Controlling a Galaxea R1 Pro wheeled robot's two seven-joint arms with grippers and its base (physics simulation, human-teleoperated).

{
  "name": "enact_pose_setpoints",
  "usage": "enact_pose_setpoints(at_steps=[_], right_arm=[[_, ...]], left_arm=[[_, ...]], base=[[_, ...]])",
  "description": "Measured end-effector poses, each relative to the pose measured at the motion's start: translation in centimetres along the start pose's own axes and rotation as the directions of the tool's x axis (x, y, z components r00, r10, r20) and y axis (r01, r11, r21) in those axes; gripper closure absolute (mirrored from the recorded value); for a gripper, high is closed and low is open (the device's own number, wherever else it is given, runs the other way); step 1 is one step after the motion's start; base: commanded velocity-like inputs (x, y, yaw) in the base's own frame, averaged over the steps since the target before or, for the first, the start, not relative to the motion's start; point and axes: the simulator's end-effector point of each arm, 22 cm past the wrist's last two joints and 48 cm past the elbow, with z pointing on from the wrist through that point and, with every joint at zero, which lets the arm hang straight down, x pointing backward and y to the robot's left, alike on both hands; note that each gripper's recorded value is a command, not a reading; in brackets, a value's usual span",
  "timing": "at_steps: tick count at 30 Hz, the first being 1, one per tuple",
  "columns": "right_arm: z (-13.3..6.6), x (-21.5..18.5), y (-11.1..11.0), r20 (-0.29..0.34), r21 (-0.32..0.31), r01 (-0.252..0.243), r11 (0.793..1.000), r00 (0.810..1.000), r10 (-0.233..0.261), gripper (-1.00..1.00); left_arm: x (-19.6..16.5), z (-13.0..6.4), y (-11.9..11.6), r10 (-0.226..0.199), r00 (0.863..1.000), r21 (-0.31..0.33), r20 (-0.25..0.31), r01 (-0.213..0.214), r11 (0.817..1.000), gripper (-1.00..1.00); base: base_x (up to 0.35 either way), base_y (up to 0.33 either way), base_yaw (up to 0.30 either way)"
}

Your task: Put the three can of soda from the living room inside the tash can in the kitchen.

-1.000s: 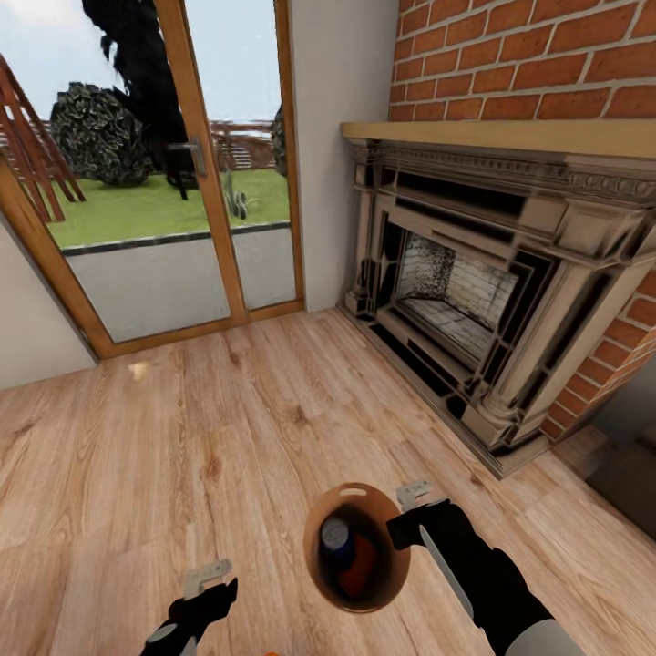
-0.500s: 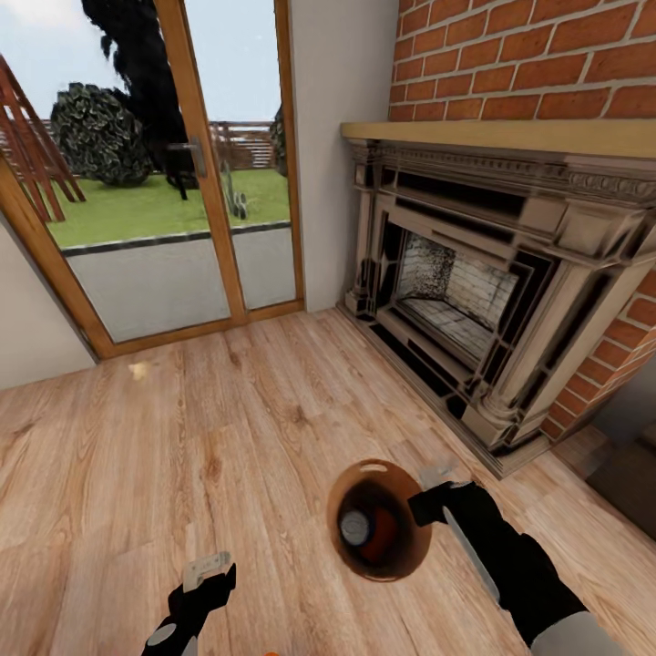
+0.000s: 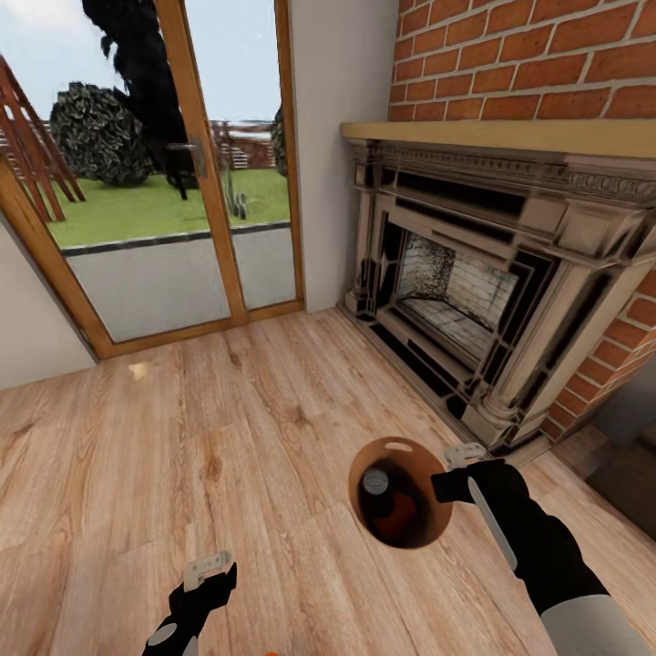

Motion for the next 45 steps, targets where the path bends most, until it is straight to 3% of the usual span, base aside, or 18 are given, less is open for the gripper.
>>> enact_pose_setpoints(at_steps=[29,45], right_arm=[[1.1,0.9,0.3,-0.026,-0.010,-0.005,1.000,1.000,0.005,1.00],[4.5,3.1,0.6,-0.051,-0.014,-0.006,1.000,0.999,0.005,1.00]], left_arm=[[1.3,0.3,0.0,0.004,1.000,0.001,-0.025,-0.004,1.000,-1.00],[4.4,2.6,0.5,0.008,0.999,-0.003,-0.050,-0.008,1.000,-1.00]], base=[[0.000,0.000,0.000],[0.000,0.000,0.000]])
